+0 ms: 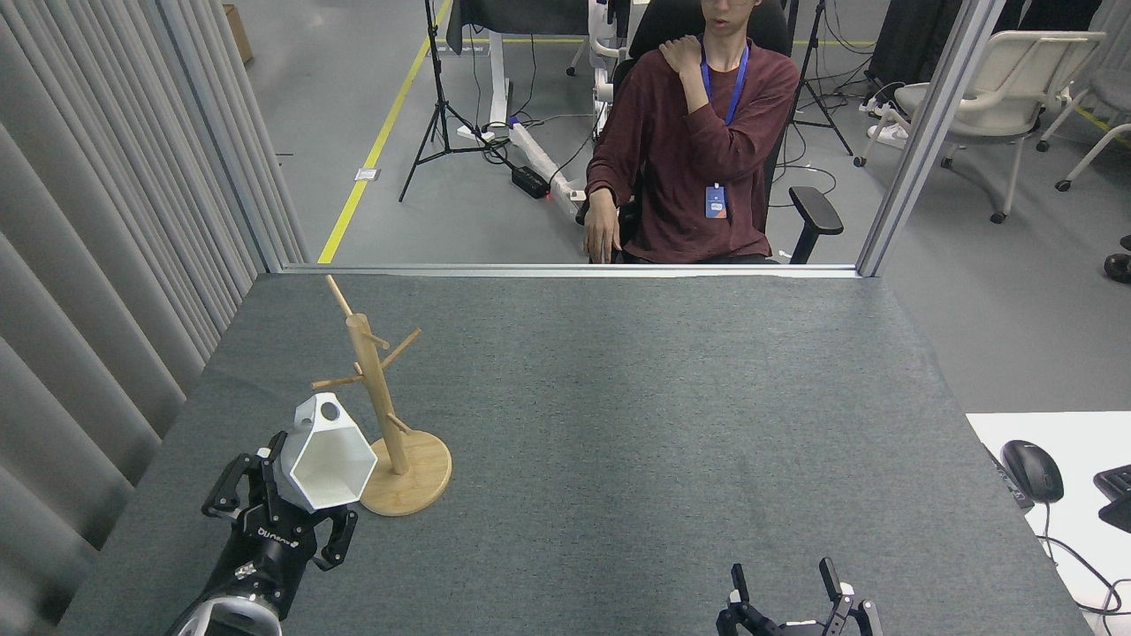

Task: Hang cup on storage rack
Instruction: 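Raise the cup with the left gripper toward a rack branch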

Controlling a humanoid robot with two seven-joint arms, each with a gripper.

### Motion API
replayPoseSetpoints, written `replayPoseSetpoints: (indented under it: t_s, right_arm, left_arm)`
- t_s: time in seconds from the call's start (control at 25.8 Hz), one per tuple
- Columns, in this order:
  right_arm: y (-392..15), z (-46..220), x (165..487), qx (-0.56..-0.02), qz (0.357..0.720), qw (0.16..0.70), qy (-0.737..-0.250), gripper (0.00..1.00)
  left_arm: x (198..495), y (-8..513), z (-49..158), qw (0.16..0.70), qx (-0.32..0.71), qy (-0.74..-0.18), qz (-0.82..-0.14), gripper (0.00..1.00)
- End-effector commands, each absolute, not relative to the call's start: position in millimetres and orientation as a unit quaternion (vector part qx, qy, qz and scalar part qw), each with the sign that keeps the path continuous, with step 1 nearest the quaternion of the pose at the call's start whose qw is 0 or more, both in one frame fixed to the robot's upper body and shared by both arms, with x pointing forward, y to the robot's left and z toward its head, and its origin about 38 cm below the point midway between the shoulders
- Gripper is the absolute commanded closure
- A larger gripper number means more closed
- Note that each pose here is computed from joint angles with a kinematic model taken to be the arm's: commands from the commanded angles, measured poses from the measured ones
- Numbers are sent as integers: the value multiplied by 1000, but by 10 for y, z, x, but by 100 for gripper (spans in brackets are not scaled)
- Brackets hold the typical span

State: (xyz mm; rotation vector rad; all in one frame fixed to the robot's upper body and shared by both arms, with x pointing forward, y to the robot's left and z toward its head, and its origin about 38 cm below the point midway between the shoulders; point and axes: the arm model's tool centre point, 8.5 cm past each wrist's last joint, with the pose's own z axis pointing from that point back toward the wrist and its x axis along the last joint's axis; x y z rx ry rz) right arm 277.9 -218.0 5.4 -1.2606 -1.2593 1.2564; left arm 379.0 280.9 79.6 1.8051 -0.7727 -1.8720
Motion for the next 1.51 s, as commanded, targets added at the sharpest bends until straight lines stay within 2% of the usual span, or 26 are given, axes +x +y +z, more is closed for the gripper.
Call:
replayPoseSetpoints:
  t_s: [0.0, 0.81, 1.08, 1.47]
  right_arm:
    - [-2173, 50, 2778, -512, 511, 463, -512, 2]
    - [-2171, 70, 2807, -514, 510, 460, -513, 2]
    - [-2170, 75, 2813, -515, 510, 459, -514, 2]
    - [-2144, 29, 2807, -509, 510, 466, -513, 2]
  left_arm:
    - [3904, 2814, 810, 216, 651, -276, -673, 72]
    - [3900, 3170, 783, 261, 653, -258, -662, 71]
    - [4028, 3151, 873, 256, 659, -260, -658, 70]
    - [4065, 3045, 856, 239, 656, -246, -672, 71]
